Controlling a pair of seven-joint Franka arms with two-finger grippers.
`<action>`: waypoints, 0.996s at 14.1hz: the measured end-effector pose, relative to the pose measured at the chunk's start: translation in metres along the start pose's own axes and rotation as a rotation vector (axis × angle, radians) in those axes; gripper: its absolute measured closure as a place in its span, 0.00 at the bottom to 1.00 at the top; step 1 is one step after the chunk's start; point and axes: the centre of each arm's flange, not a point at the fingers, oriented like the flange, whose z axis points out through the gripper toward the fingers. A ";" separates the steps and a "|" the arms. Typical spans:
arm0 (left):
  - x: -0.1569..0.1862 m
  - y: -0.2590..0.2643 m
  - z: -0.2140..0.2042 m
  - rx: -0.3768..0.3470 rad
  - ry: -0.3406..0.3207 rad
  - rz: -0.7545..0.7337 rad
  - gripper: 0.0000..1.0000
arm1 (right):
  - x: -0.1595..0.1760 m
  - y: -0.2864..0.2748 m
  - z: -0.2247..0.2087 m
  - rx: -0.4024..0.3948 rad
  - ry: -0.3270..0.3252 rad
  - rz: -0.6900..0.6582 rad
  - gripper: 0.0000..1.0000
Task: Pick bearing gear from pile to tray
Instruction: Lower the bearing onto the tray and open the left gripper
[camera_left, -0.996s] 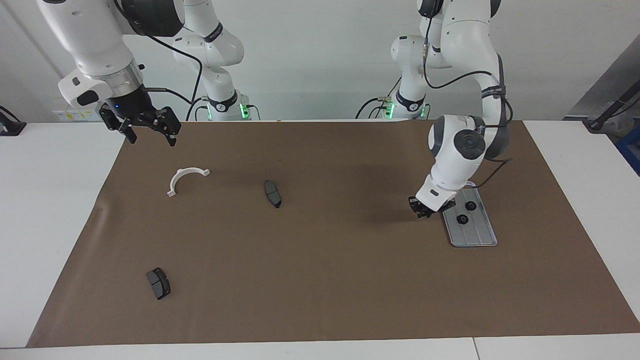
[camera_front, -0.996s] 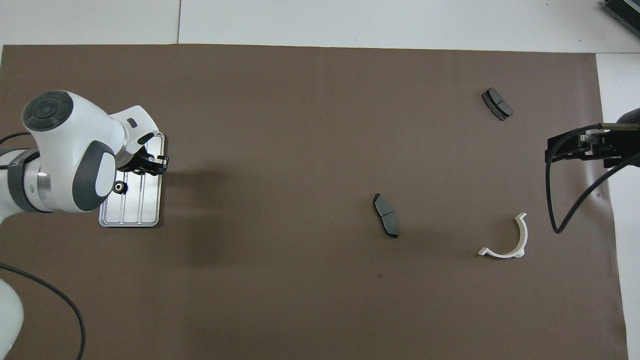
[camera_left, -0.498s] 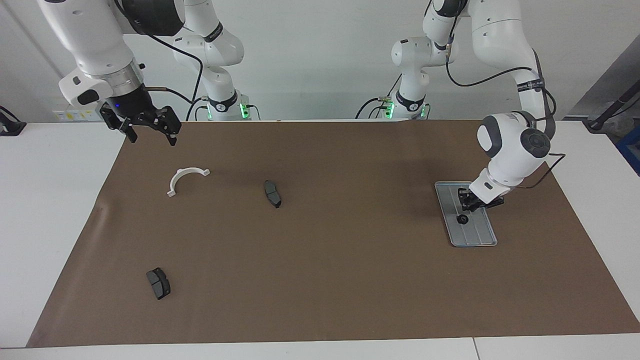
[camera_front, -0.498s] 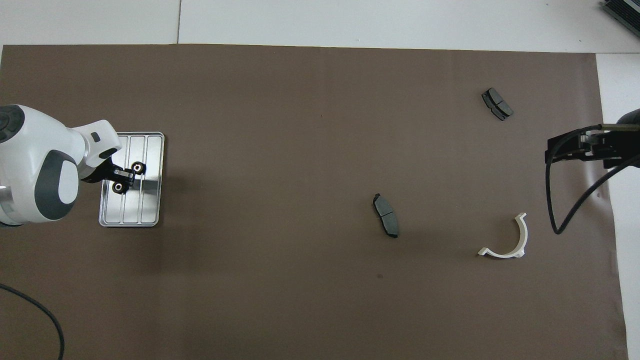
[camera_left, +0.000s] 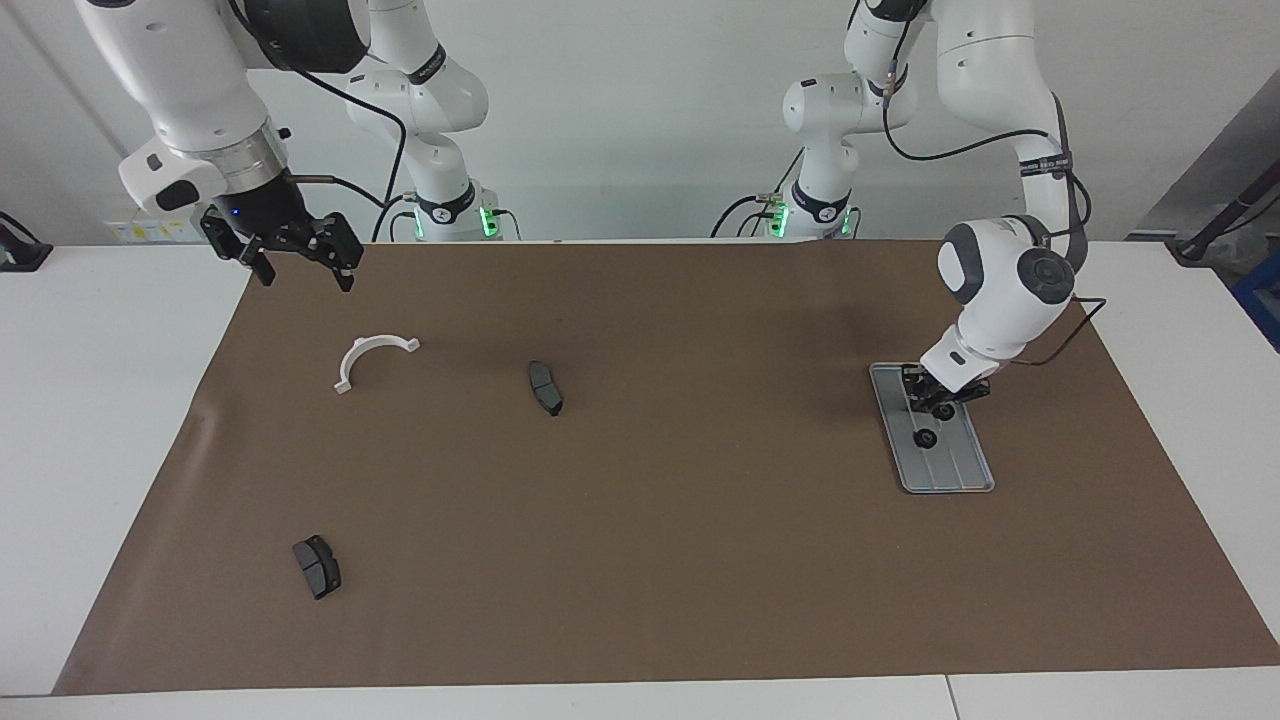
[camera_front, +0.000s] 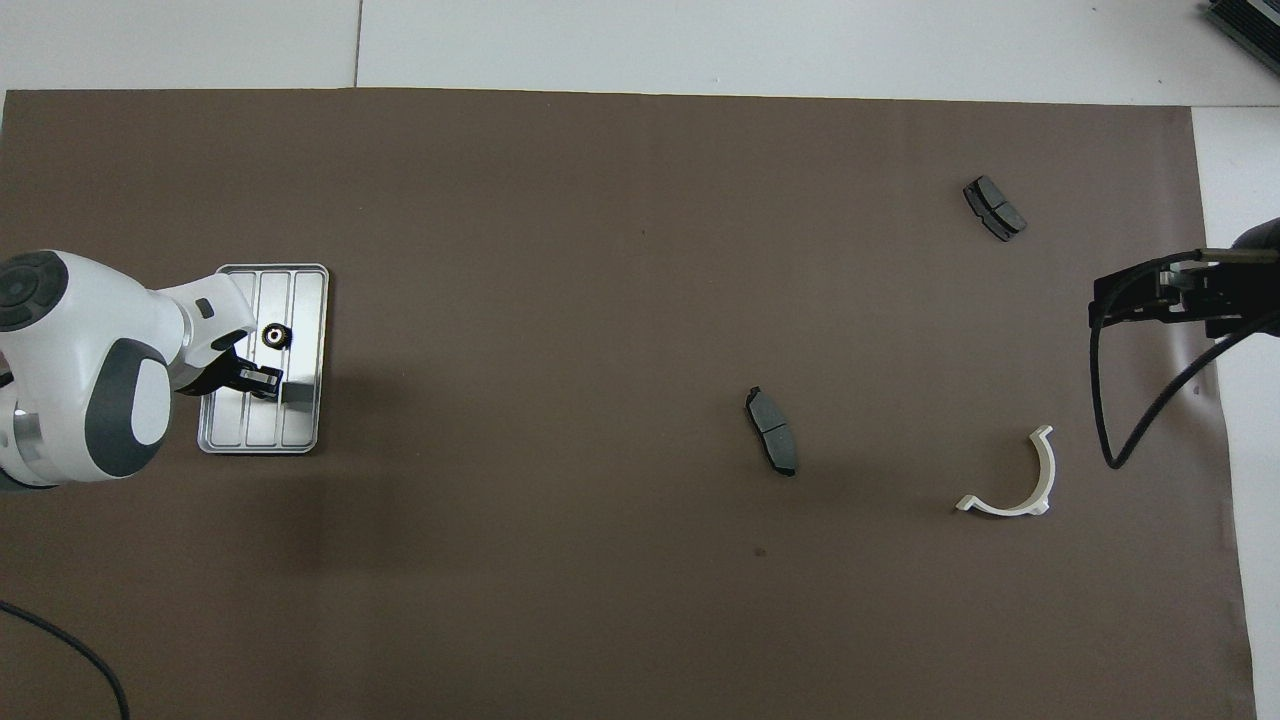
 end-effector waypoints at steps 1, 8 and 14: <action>-0.001 0.001 -0.001 0.000 0.000 0.001 0.76 | 0.000 0.000 0.000 0.000 0.000 0.000 0.00; 0.000 0.013 -0.002 0.001 0.001 0.013 0.63 | 0.000 0.000 0.000 0.000 0.000 0.000 0.00; 0.000 0.013 -0.015 0.008 0.026 0.010 0.52 | 0.000 0.000 0.000 0.000 0.000 0.001 0.00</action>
